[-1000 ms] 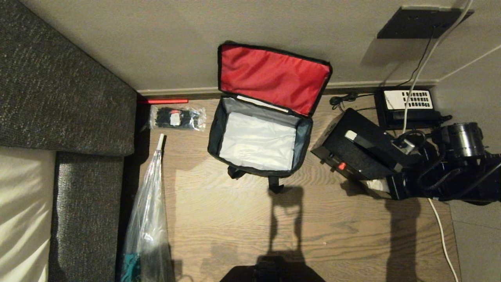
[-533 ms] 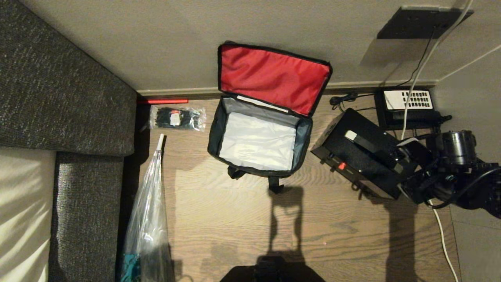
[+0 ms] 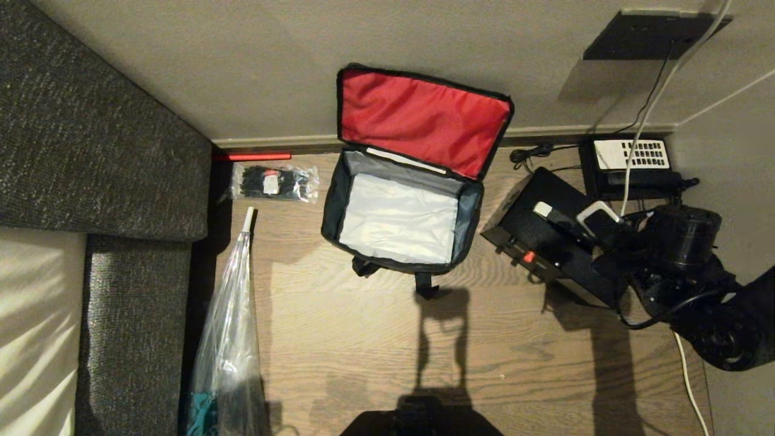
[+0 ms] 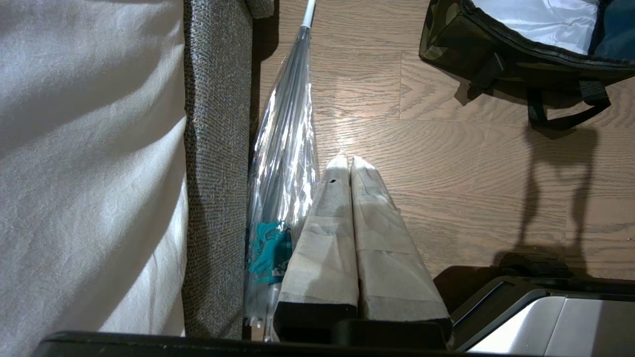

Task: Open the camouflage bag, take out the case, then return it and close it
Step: Release the handle

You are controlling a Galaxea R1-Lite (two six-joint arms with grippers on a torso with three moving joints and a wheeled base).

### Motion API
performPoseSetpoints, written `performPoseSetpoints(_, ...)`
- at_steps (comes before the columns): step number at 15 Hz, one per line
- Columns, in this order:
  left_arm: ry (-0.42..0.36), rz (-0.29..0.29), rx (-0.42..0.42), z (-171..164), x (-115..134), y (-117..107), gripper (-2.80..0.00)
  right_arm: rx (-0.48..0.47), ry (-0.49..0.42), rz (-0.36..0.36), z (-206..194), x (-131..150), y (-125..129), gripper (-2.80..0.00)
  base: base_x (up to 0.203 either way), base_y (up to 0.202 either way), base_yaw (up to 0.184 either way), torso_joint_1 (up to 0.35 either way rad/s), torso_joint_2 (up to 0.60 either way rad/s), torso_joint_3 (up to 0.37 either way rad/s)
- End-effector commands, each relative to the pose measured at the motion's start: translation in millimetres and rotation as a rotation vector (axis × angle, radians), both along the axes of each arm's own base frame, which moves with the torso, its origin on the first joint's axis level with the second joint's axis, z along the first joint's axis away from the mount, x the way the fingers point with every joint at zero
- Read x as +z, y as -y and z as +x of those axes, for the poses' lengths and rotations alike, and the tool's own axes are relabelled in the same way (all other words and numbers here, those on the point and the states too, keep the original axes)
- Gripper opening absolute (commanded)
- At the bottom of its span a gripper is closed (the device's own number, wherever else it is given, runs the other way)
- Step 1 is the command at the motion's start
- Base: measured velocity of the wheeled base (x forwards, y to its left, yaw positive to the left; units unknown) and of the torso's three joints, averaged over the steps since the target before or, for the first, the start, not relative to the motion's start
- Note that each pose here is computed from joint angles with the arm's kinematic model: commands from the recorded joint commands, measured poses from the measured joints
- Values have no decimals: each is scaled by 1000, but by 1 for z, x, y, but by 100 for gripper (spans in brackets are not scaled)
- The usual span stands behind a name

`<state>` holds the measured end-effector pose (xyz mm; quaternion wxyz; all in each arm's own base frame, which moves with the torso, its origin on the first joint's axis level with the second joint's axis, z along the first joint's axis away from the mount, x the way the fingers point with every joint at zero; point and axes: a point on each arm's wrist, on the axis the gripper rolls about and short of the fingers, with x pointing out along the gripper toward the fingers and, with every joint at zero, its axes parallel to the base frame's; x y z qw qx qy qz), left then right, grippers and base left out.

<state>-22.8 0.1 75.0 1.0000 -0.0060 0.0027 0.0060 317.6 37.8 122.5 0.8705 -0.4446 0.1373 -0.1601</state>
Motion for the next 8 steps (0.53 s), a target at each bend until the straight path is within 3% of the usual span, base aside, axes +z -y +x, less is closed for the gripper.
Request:
performPoseSetpoints(1, -1, 0, 0, 0, -1, 0, -280, 127, 21, -47, 6, -4, -5, 0, 0, 0, 0, 0, 0, 0)
performPoseSetpoints(5, -1, 0, 0, 0, -1, 0, -280, 134, -36, -169, 2, -7, -4, 0, 0, 0, 0, 0, 0, 0)
performPoseSetpoints(7, -1, 0, 0, 0, -1, 0, -280, 82, 18, -180, 11, -6, -5, 0, 0, 0, 0, 0, 0, 0)
performPoseSetpoints(8, -1, 0, 1, 0, -1, 0, -280, 51, 38, -229, 14, -7, -5, 0, 0, 0, 0, 0, 0, 0)
